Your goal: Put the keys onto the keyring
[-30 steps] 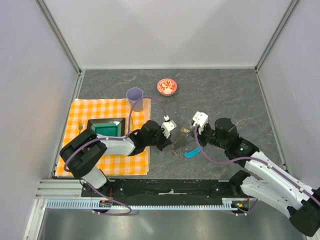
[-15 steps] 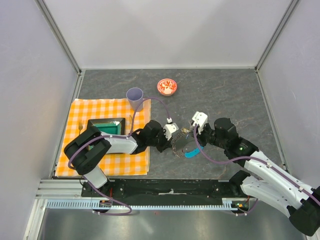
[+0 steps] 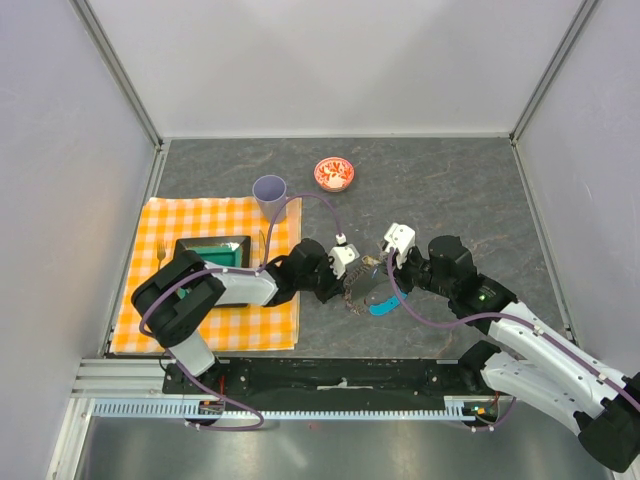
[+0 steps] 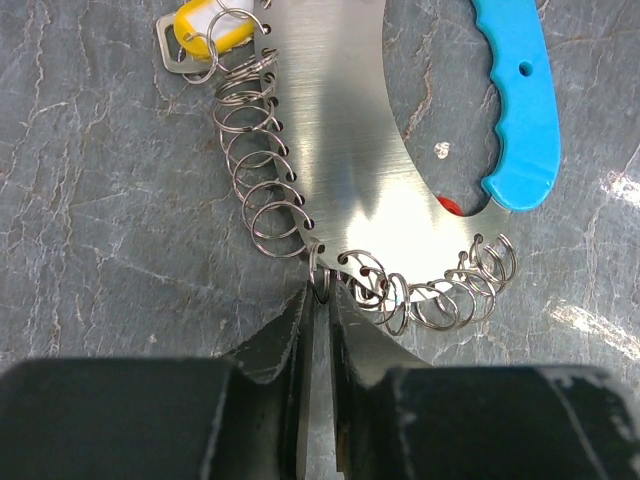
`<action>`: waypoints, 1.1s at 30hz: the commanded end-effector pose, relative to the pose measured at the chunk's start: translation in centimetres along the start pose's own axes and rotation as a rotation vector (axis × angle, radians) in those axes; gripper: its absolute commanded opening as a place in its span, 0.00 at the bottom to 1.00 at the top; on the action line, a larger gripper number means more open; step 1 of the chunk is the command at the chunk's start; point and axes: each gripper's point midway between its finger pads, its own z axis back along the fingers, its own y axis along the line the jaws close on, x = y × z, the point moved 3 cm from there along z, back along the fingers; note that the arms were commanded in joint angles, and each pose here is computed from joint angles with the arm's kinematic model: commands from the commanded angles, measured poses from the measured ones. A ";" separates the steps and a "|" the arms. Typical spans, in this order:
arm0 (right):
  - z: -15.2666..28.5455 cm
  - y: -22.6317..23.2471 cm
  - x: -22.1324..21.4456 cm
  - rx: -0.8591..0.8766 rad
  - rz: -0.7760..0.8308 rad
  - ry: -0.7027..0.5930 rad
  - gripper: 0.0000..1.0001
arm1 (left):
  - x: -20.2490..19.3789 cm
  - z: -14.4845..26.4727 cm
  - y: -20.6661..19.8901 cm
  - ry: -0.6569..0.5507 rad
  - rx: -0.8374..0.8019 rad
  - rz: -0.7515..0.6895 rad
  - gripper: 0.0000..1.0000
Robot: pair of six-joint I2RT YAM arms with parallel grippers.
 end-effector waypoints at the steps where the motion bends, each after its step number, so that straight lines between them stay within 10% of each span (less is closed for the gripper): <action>1: 0.1 -0.2 1.5 -0.007 0.026 -0.048 0.00 | 0.5 -0.4 0.1 -0.005 -0.014 -0.034 0.16; 9: 0.3 -0.2 1.7 -0.008 0.028 -0.056 0.00 | 1.8 0.1 0.0 -0.058 -0.014 -0.053 0.02; 22: 2.2 -0.5 4.2 -0.017 0.093 -0.087 0.00 | 10.3 4.9 -1.5 -0.392 -0.040 -0.271 0.02; 33: 2.3 1.0 4.3 0.096 0.211 -0.036 0.00 | 10.9 7.6 -3.5 -0.420 -0.133 -0.452 0.02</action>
